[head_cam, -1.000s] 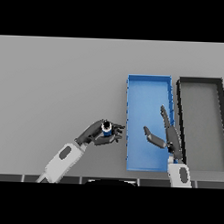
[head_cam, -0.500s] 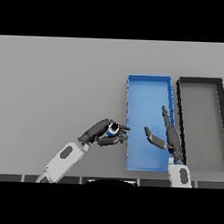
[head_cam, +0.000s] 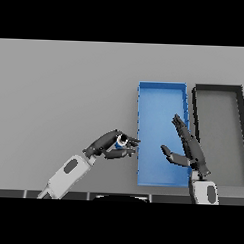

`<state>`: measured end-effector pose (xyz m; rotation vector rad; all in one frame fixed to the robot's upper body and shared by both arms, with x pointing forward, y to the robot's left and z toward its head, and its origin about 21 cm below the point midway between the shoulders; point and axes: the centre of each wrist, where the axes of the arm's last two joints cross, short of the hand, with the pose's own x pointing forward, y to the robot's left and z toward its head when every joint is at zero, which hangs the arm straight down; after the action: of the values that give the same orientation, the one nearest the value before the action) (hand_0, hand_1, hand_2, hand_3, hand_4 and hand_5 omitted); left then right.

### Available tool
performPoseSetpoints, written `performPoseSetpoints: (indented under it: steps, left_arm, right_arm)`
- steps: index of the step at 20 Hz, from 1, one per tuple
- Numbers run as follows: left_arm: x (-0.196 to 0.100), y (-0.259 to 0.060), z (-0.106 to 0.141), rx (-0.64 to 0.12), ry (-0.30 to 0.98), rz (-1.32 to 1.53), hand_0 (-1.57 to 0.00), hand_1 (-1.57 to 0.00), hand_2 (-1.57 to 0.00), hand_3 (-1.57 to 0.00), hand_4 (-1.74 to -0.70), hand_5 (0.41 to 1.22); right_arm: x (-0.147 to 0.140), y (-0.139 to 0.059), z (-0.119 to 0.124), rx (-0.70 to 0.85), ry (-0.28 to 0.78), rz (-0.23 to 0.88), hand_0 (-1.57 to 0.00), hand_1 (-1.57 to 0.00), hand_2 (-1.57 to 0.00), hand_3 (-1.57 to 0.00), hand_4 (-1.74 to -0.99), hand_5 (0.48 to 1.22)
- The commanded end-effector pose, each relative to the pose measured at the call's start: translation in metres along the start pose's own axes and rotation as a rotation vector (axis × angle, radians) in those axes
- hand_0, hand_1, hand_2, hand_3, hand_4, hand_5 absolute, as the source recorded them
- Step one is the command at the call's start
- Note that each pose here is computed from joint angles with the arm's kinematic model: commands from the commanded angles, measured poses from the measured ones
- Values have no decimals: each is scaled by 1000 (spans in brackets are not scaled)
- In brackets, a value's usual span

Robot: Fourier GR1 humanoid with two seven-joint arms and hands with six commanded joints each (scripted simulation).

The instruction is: Pick up the blue pipe and place it into the blue bin.

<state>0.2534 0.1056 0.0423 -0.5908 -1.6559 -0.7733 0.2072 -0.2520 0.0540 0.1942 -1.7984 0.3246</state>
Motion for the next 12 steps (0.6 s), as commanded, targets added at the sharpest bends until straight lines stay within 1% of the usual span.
performPoseSetpoints:
  steps: [1, 3, 4, 6, 7, 8, 10, 11, 12]
  left_arm:
    - [2, -1, -2, -1, 3, -6, -1571, -1571, -1571, -1495, -1741, 1221]
    - [3, 1, -2, 0, 5, -14, -1571, -1571, -1571, -1493, -1741, 1221]
    - [4, 1, -3, 1, -2, -13, -1571, -1571, -1571, -1491, -1741, 1221]
    - [2, 3, -3, 1, 1, -22, -1571, -1571, -1571, -1488, -1741, 1221]
    - [0, -2, -4, -5, 7, -23, -1571, -1571, -1571, -1487, -1741, 1221]
    - [2, 0, -3, -1, 3, -22, -1571, -1571, -1571, -1486, -1741, 1221]
    - [1, -1, -2, -7, 5, -23, -1571, -1571, -1571, -1484, -1741, 1221]
    - [3, -3, -5, -10, 0, -22, -1571, -1571, -1571, -1484, -1741, 1221]
    - [4, 1, -5, -7, 0, -21, -1571, -1571, -1571, -1486, -1741, 1221]
  right_arm:
    - [11, -4, -3, 63, -7, -14, 1, 1, 1, 1, -1256, 558]
    - [35, -3, -15, 196, -8, -2, 1, 1, 1, 1, -1303, 515]
    - [45, 0, -21, 253, -1, -1, 1, 1, 1, 1, -1314, 500]
    - [62, 4, -34, 346, -12, 21, 1, 1, 1, 1, -1314, 500]
    - [68, 10, -41, 394, -1, 22, 1, 1, 1, 1, -1306, 502]
    - [74, 17, -44, 438, -10, 19, 1, 1, 1, 1, -1309, 503]
    - [80, 25, -55, 517, -14, 74, 1, 1, 1, 1, -1311, 517]
    - [81, 32, -60, 547, -17, 97, 1, 1, 1, 1, -1306, 521]
    - [81, 38, -68, 574, -10, 114, 1, 1, 1, 1, -1294, 523]
